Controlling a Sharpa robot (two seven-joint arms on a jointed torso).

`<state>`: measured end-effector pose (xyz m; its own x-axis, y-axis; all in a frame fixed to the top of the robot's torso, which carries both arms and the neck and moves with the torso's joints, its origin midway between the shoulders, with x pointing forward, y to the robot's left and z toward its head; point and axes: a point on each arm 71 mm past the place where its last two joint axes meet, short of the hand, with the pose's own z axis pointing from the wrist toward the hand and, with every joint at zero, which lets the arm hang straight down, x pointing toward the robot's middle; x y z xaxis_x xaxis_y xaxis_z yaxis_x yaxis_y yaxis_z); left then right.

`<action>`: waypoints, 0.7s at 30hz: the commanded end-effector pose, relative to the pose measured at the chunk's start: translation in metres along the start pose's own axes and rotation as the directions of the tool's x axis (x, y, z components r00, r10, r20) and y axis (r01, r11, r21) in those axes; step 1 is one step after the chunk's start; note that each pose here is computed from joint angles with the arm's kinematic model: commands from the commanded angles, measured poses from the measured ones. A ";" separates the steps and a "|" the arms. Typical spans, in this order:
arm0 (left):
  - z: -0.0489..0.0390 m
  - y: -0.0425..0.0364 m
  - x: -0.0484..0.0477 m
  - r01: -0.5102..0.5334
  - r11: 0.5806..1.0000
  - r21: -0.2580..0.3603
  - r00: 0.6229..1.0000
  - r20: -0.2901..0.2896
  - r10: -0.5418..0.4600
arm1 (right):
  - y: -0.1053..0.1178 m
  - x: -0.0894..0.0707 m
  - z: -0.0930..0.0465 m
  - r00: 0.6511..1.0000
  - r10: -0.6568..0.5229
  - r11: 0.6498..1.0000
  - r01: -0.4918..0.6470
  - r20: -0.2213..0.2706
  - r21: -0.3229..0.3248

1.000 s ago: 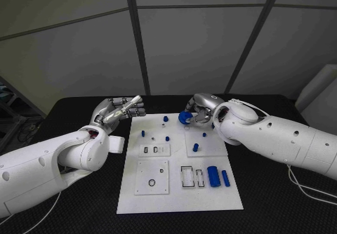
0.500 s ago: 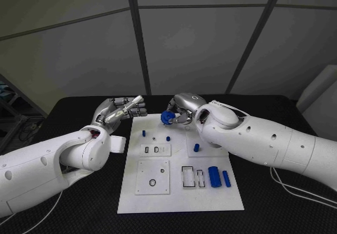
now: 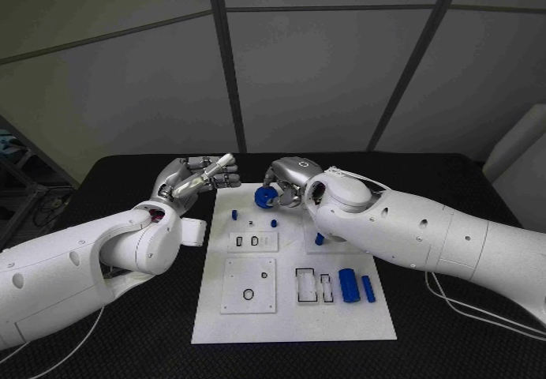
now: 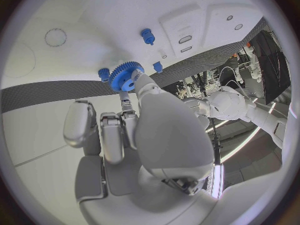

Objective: Assemble the parts on the task board

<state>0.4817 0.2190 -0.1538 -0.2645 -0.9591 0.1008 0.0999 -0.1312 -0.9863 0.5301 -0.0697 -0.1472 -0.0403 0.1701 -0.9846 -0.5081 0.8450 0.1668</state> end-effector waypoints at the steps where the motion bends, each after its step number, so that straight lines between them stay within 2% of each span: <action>1: 0.0006 -0.0015 0.0018 0.000 1.000 0.008 1.000 -0.015 0.000 | 0.000 0.002 0.001 0.999 -0.025 1.000 0.025 -0.031 -0.005; 21: 0.0004 -0.0017 0.0016 0.000 1.000 0.007 1.000 -0.015 0.000 | -0.003 0.008 0.005 0.997 -0.039 0.999 0.040 -0.071 0.014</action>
<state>0.4816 0.2191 -0.1537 -0.2648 -0.9590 0.1008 0.0996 -0.1311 -0.9863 0.5357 -0.0688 -0.1543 -0.0743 0.1239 -0.9895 -0.4936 0.8576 0.1445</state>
